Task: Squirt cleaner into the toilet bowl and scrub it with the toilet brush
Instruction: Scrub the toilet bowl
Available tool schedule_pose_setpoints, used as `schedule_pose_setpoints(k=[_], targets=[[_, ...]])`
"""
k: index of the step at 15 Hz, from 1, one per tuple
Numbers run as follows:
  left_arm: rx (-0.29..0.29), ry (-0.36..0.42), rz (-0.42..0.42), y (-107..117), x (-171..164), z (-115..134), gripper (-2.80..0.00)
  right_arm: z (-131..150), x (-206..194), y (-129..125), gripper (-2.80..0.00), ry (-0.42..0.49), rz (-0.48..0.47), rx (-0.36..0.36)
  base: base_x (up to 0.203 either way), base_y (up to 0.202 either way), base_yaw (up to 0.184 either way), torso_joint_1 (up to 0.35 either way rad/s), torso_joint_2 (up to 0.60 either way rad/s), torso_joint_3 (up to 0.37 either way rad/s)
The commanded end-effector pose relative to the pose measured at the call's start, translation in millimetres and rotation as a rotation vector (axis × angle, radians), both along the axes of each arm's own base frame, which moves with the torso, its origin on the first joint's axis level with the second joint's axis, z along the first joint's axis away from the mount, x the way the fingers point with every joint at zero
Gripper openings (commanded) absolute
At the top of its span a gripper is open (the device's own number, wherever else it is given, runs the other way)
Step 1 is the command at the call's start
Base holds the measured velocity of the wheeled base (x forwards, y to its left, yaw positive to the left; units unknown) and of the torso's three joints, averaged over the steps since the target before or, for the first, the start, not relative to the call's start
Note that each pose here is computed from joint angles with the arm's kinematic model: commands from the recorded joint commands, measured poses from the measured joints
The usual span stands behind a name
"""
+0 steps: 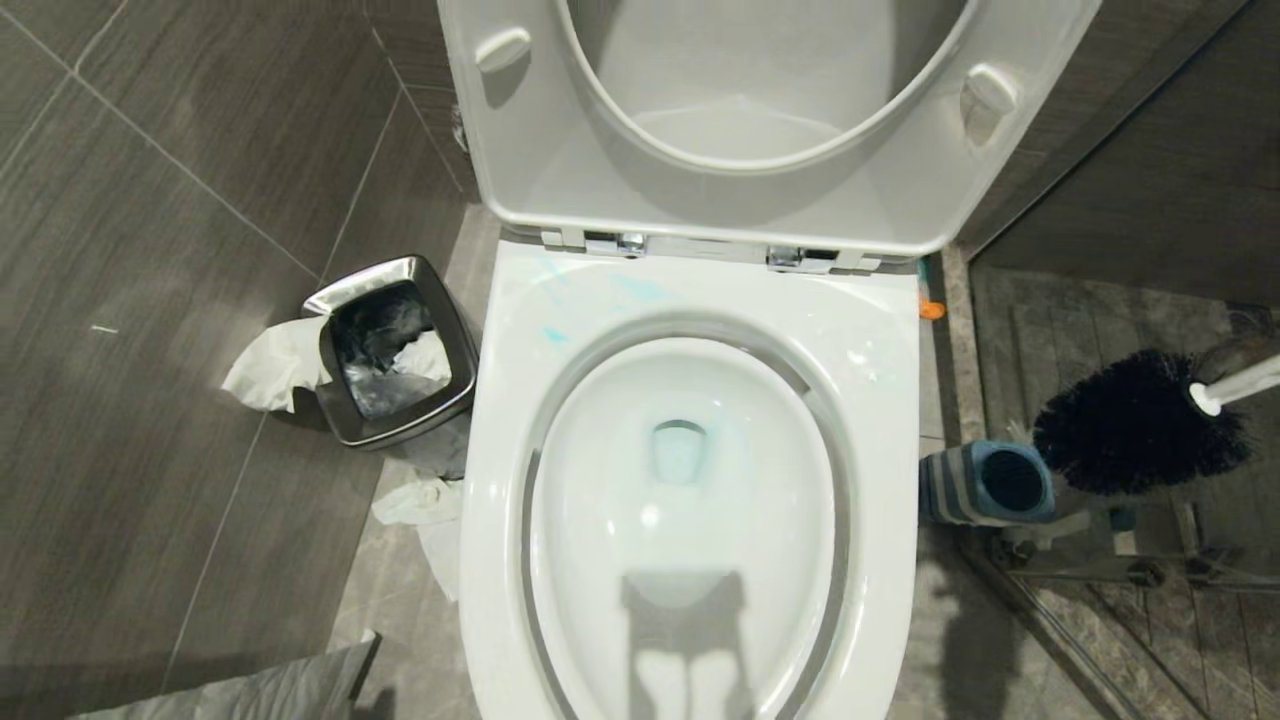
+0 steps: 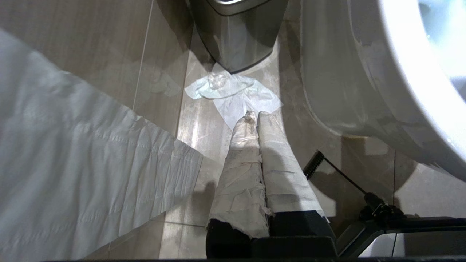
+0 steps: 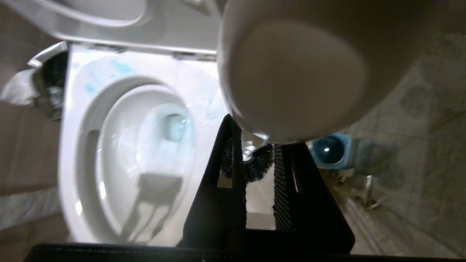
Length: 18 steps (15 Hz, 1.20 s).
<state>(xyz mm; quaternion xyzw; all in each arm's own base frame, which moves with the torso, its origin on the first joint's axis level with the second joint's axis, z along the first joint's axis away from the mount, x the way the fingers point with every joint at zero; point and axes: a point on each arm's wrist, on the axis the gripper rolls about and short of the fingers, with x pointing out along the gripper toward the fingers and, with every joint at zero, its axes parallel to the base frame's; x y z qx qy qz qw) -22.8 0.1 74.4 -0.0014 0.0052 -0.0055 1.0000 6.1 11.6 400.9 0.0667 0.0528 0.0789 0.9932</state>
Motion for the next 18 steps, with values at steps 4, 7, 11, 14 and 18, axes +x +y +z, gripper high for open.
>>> schedule_pose_setpoints(k=[4,7,11,14,18], targets=[[0.001,0.0,0.0,0.0,0.1,0.1,-2.8,-4.3,-13.5,7.9,-2.8,0.003,0.059,0.0,0.0,0.0,0.0,-0.002,0.0,0.204],[0.001,0.0,-0.001,0.0,0.0,0.0,-2.8,-5.4,-14.4,8.4,-2.8,0.005,0.066,-0.018,0.0,0.0,0.0,0.003,0.0,0.2],[0.001,0.0,-0.003,0.0,0.0,0.0,-2.8,-6.3,-12.5,7.7,-2.8,0.015,0.076,-0.013,0.0,0.0,0.0,0.003,0.0,0.2],[0.001,0.001,-0.001,0.0,0.1,0.0,-2.8,-5.7,-5.3,4.1,-2.8,0.026,0.081,-0.023,0.0,0.0,0.0,0.002,0.0,0.204],[0.001,0.0,0.0,0.0,0.1,-0.2,-2.8,-5.3,11.6,-4.4,-2.8,0.061,0.078,-0.021,0.0,0.0,0.0,0.0,0.0,0.198]])
